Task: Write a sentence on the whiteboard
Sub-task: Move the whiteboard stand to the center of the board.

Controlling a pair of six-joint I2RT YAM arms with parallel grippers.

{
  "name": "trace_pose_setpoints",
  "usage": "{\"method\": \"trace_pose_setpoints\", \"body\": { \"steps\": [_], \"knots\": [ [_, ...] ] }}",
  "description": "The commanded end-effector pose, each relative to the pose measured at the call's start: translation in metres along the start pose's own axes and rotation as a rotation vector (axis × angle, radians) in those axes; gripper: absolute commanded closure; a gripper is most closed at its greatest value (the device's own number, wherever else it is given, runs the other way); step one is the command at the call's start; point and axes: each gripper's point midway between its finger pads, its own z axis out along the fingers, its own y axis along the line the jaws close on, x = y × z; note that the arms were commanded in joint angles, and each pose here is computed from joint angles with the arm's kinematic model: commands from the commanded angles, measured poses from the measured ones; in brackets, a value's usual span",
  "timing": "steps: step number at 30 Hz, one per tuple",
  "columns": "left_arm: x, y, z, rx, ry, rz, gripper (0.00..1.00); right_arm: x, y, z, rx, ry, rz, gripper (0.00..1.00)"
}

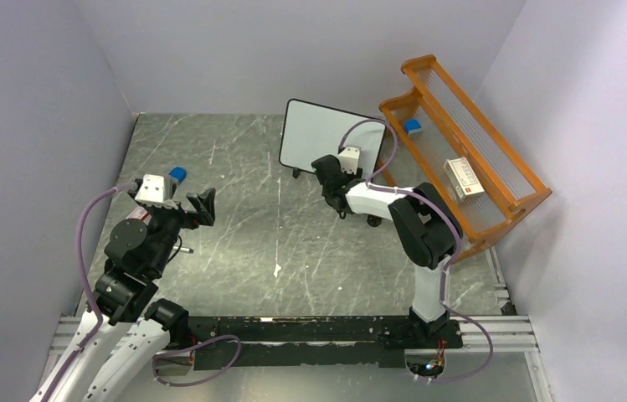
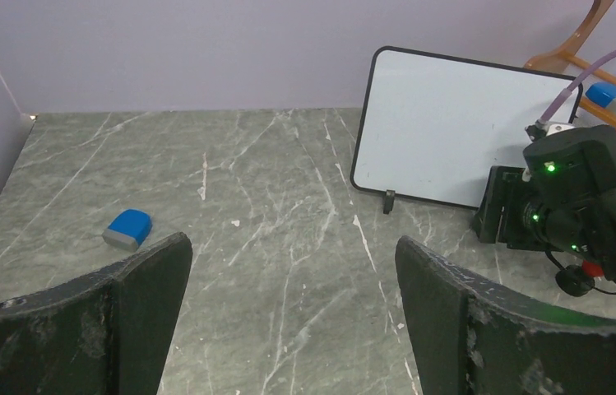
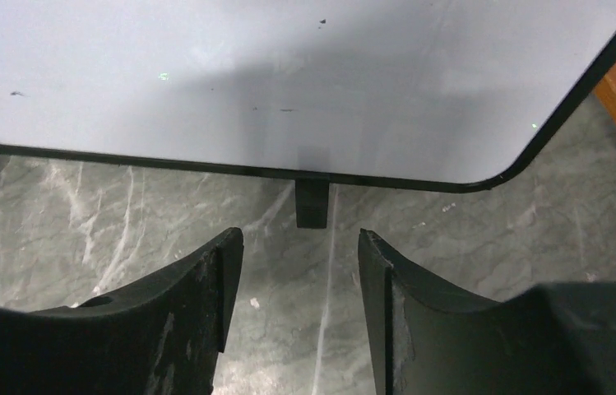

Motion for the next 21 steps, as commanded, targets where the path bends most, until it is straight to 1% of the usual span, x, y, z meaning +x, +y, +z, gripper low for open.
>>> {"method": "trace_pose_setpoints", "body": {
  "steps": [1, 7, 11, 14, 16, 17, 19, 21],
  "knots": [
    [-0.008, 0.003, 0.000, -0.014, -0.022, -0.004, 0.04, -0.014, 0.005, 0.012, 0.038, -0.057, 0.065, 0.45],
    [-0.008, 0.003, 0.001, -0.013, -0.019, -0.001, 0.04, -0.011, 0.007, 0.025, 0.058, -0.071, 0.070, 0.57],
    [-0.006, 0.001, 0.002, -0.005, -0.015, 0.000, 0.04, -0.010, 0.003, 0.030, 0.066, -0.076, 0.062, 0.61],
    [-0.006, 0.000, 0.002, -0.001, -0.015, 0.001, 0.04, -0.010, 0.001, 0.031, 0.057, -0.087, 0.043, 0.69],
    [-0.006, 0.000, 0.003, 0.001, -0.016, 0.004, 0.04, -0.009, -0.002, 0.032, 0.047, -0.092, 0.022, 0.71],
    [-0.006, -0.001, 0.003, 0.004, -0.015, 0.004, 0.04, -0.009, -0.002, 0.032, 0.042, -0.092, 0.012, 0.74],
    [-0.006, -0.001, 0.003, 0.007, -0.014, 0.004, 0.04, -0.006, -0.003, 0.031, 0.021, -0.089, -0.019, 0.85],
    [-0.006, -0.002, 0.003, 0.010, -0.013, 0.004, 0.04, -0.004, -0.002, 0.029, -0.006, -0.087, -0.045, 0.92]
  ]
}}
